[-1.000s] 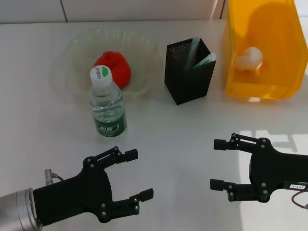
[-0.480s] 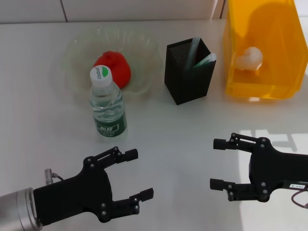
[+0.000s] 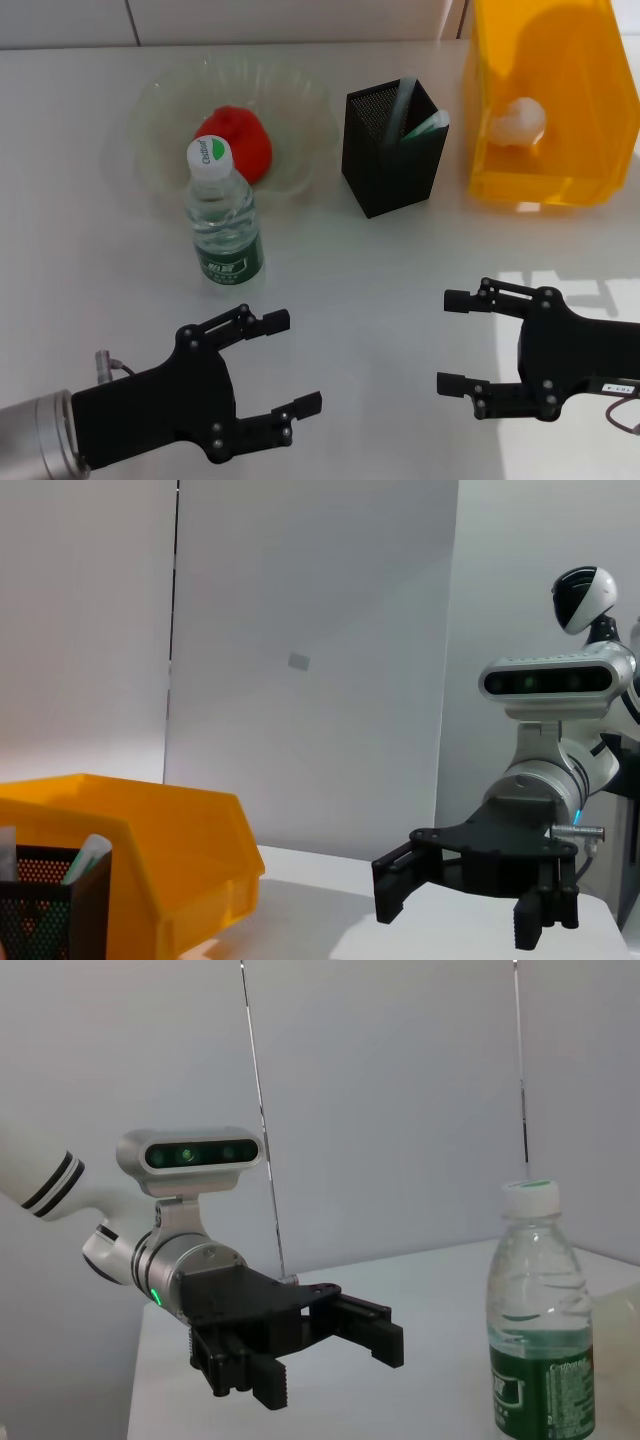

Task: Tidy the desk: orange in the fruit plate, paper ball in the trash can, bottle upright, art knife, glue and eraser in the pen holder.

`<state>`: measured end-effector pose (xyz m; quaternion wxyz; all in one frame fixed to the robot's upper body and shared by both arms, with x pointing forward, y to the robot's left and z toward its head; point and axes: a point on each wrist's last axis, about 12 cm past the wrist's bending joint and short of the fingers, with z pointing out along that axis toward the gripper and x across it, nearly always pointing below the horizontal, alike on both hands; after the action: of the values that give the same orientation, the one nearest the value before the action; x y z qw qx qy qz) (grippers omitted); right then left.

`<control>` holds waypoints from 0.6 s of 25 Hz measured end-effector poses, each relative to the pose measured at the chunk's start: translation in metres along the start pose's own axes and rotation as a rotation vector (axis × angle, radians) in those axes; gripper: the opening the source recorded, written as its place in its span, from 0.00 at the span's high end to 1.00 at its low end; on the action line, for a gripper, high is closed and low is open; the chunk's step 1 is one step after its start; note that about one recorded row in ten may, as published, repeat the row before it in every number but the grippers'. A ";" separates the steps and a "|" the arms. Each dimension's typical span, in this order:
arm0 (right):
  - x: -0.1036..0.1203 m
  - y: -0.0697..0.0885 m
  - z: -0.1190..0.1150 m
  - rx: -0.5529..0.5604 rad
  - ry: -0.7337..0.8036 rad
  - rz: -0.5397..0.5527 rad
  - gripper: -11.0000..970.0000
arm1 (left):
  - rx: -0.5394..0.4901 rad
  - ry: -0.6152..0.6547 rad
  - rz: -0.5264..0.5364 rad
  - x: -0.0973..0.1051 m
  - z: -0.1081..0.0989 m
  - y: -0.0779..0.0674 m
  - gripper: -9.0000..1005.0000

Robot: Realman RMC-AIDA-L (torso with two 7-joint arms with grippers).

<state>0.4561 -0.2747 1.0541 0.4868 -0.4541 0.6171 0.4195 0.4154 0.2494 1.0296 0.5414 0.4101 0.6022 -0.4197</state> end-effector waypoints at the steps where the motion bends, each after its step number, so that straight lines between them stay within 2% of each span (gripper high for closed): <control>1: 0.000 0.000 0.000 0.000 0.000 0.000 0.16 | 0.000 0.000 0.000 0.000 0.000 0.000 0.18; 15: 0.000 0.000 0.001 -0.003 0.001 0.000 0.16 | -0.006 -0.002 -0.006 0.001 -0.003 -0.001 0.18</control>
<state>0.4564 -0.2740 1.0541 0.4861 -0.4550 0.6166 0.4200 0.4132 0.2523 1.0291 0.5416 0.4063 0.6042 -0.4201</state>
